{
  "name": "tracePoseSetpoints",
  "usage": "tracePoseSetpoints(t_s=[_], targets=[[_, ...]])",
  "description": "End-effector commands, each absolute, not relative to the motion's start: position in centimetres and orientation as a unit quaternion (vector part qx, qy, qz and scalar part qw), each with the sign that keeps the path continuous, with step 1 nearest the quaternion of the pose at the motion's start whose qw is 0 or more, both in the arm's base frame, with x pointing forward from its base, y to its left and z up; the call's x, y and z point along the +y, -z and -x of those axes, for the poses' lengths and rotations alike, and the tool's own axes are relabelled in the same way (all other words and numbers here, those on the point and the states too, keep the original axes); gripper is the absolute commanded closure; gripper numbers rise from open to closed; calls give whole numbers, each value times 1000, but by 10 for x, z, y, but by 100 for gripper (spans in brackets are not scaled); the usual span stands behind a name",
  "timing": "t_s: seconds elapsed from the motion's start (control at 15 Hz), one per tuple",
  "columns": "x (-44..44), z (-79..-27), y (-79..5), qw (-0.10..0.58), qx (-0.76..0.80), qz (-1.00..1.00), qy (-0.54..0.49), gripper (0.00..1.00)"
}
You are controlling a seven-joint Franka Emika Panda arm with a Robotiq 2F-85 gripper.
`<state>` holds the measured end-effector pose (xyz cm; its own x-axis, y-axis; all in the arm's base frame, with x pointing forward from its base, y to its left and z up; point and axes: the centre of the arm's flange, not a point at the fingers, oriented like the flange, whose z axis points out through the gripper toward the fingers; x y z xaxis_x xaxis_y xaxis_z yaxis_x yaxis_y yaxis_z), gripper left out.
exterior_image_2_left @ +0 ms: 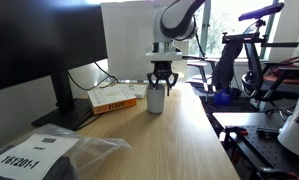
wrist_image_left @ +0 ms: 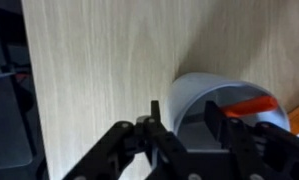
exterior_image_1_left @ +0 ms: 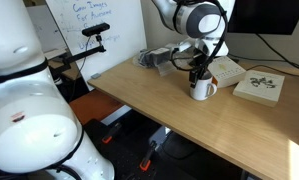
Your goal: Move the mug to the left
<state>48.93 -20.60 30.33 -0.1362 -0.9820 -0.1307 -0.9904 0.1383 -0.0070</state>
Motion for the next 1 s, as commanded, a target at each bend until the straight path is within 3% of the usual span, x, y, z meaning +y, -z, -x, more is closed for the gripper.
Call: tracePoseSetpoints(t_s=[0.0,0.2,0.27,0.93], targets=[[-209,-497,-301,61,812,577,-54,77],[-212,-492,-299,64,855,511,-59,98],[-212,-491,-300,64,861,501,-57,100],[-105,-499,-338,53,782,620,-27,97]])
